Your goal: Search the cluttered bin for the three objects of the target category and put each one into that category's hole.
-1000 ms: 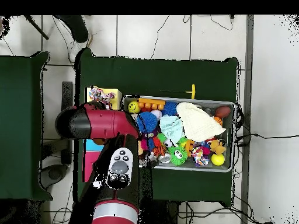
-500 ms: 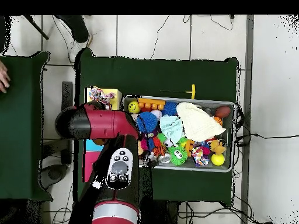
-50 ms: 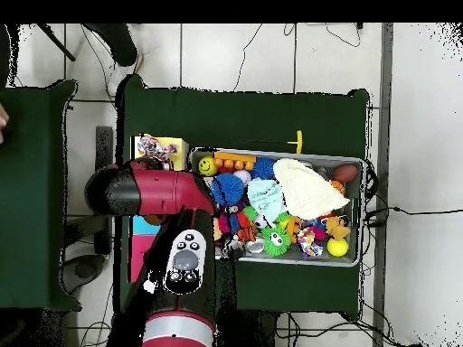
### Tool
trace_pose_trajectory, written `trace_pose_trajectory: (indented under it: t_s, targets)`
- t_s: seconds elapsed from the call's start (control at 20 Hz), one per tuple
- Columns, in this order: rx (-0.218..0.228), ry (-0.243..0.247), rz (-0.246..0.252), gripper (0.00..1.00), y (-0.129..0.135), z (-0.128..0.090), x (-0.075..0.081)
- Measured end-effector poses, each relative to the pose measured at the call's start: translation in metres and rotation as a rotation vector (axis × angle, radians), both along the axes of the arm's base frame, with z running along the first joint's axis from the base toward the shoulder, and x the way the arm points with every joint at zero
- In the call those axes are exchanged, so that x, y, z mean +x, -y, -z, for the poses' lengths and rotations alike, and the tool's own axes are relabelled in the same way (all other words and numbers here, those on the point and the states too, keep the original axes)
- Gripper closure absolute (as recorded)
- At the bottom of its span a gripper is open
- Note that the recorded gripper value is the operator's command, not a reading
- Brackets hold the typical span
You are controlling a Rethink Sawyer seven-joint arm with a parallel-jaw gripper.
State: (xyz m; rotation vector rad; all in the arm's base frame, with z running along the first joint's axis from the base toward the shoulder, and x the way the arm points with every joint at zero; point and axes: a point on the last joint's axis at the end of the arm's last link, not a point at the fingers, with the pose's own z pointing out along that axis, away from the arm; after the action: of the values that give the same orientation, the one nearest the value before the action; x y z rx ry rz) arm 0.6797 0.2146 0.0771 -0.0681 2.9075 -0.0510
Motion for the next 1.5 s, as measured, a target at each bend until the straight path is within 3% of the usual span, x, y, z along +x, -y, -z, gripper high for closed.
trace_pose_trajectory:
  t_s: [0.6,0.65,1.5]
  targets:
    - [0.002,-0.014,0.001,0.0,0.0,-0.006,-0.001]
    - [0.005,-0.016,0.003,1.0,-0.001,-0.007,-0.001]
    - [0.038,0.03,0.017,1.0,-0.011,-0.05,0.012]
